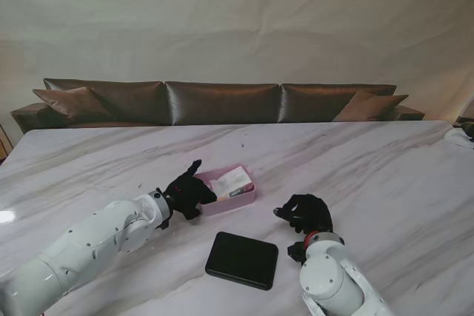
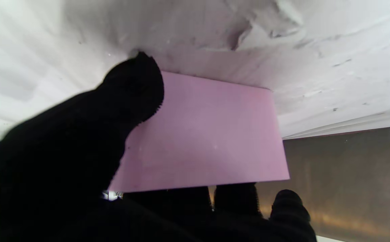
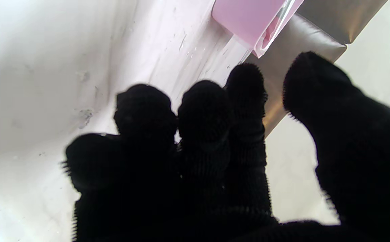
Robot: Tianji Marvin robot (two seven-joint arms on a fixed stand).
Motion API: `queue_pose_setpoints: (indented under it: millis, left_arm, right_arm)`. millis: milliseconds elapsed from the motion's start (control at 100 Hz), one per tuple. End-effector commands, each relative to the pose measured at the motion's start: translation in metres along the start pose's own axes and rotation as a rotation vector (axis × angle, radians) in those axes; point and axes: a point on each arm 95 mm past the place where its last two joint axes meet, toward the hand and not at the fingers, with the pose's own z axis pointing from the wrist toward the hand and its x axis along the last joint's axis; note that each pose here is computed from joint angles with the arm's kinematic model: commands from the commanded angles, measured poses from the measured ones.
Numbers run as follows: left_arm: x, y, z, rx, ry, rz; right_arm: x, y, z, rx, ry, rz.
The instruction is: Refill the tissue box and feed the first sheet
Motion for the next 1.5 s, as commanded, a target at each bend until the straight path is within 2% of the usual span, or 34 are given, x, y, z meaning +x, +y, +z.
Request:
queue_pose_setpoints:
  millis: [0, 290, 510, 640, 860, 1110, 1490]
  left_arm:
    - [0.002, 0.003, 0.002, -0.007, -0.003, -0.01]
    - [0.0, 0.011, 0.006, 0.051, -0.014, -0.053]
    - [0.001, 0.005, 0.006, 0.073, -0.021, -0.104]
    - [0.003, -0.008, 0.003, 0.081, -0.042, -0.174]
    - [0.005, -0.039, -0.004, 0.09, -0.068, -0.288]
    - [0.003, -0.059, -0.007, 0.095, -0.067, -0.443]
    - [0.013, -0.104, -0.019, 0.016, 0.005, -0.505]
  right_arm:
    - [0.001, -0.002, -0.002, 0.012, 0.002, 0.004]
    - [0.003, -0.003, -0.001, 0.011, 0.006, 0.003]
    - [0.004, -0.003, -0.002, 0.009, 0.009, 0.003]
    - [0.005, -0.002, -0.002, 0.007, 0.013, 0.004]
    - [0.008, 0.0, -0.004, 0.002, 0.032, 0.008]
    - [0.014, 0.003, -0.007, 0.008, 0.076, 0.01]
    - [0.02, -0.004, -0.006, 0.02, 0.097, 0.038]
